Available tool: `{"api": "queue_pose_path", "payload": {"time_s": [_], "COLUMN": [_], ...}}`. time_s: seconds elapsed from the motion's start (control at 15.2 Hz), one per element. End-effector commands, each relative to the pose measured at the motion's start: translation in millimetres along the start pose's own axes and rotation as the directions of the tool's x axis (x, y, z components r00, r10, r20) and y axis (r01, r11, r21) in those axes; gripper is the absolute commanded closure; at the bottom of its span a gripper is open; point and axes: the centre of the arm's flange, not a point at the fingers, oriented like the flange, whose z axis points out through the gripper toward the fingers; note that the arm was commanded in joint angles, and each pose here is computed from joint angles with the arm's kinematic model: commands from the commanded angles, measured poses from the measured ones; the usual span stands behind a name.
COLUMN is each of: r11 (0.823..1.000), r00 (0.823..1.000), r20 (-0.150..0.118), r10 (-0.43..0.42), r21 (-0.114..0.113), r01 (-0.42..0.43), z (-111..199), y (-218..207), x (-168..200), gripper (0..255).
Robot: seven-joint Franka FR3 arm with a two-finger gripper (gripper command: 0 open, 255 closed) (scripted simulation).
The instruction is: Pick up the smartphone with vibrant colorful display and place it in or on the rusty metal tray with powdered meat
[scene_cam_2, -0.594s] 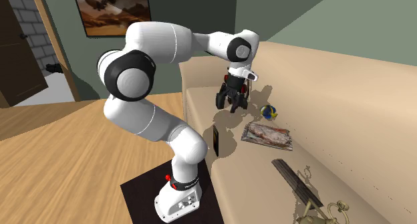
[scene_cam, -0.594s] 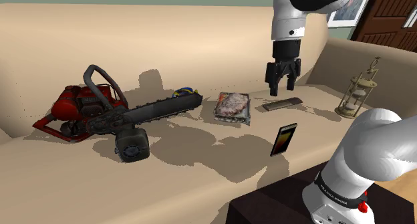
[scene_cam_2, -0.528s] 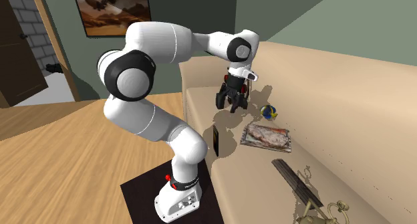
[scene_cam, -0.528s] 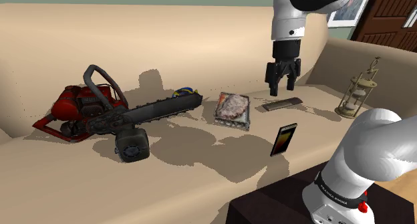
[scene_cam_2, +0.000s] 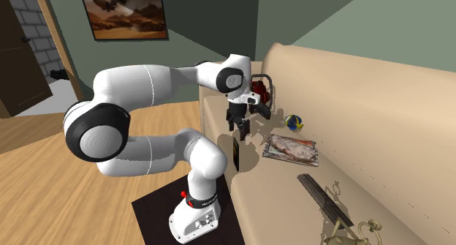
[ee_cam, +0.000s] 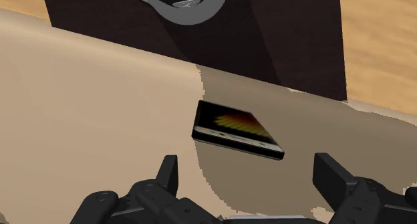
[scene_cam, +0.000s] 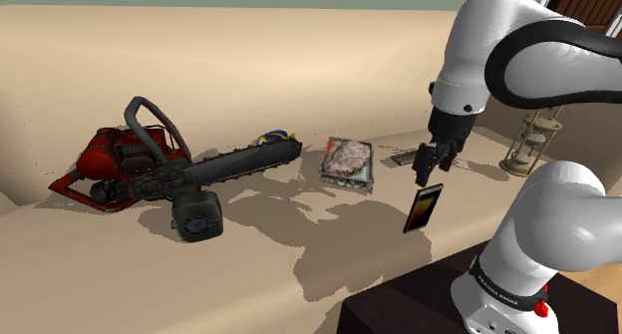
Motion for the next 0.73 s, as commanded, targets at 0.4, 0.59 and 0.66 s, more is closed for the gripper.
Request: {"api": "queue_pose_path", "payload": {"time_s": [0.4, 0.59, 0.66], "r11": [1.0, 1.0, 1.0], "r00": [0.999, 0.999, 0.999], "r20": [-0.04, -0.04, -0.04], "r10": [-0.002, -0.002, -0.002], "r21": [-0.013, -0.013, -0.013], "r01": [0.001, 0.001, 0.001], "z": [47, 55, 55], "y": [-1, -1, -1], "x": [-9, -9, -9], "gripper": [0, 0, 0]}}
